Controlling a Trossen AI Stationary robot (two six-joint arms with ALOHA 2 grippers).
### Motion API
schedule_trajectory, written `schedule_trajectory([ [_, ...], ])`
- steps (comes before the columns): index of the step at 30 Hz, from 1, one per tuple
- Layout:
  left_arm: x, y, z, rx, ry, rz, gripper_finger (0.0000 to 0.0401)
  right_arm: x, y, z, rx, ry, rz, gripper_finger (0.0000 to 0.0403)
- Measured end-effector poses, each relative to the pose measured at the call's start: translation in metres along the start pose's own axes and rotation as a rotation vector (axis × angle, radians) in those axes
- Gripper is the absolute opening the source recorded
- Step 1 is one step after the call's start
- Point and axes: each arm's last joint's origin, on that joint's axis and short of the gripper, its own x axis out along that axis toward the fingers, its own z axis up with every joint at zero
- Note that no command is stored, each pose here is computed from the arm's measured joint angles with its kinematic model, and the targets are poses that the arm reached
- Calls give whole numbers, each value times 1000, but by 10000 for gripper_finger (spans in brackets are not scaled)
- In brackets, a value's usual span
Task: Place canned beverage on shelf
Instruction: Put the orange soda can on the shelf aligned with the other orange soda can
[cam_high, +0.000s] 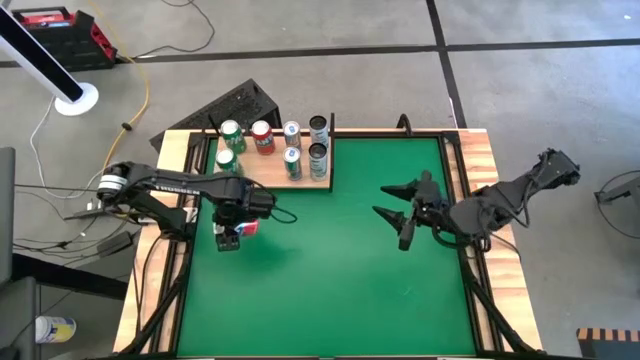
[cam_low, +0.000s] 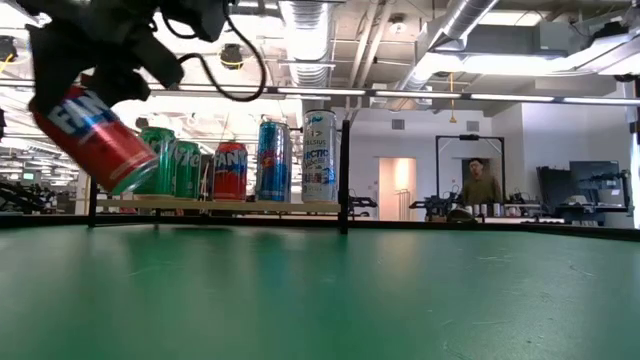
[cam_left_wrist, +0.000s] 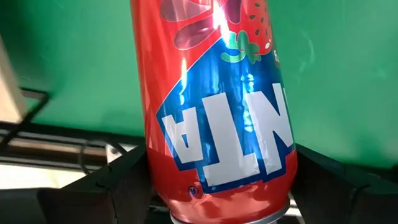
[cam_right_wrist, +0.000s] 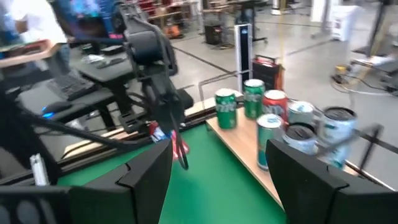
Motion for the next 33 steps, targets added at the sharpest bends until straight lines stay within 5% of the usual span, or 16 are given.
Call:
schedule_trajectory([
  [9, 8, -11, -3, 43, 67, -68, 295, 17, -8, 11, -8, -26, 80, 281],
  [19, 35, -28, 30, 123, 233, -60, 295, 25, -16, 15, 7, -16, 128, 281],
  [33, 41, -35, 33, 104, 286, -121, 308, 26, -16, 15, -2, -14, 128, 281],
])
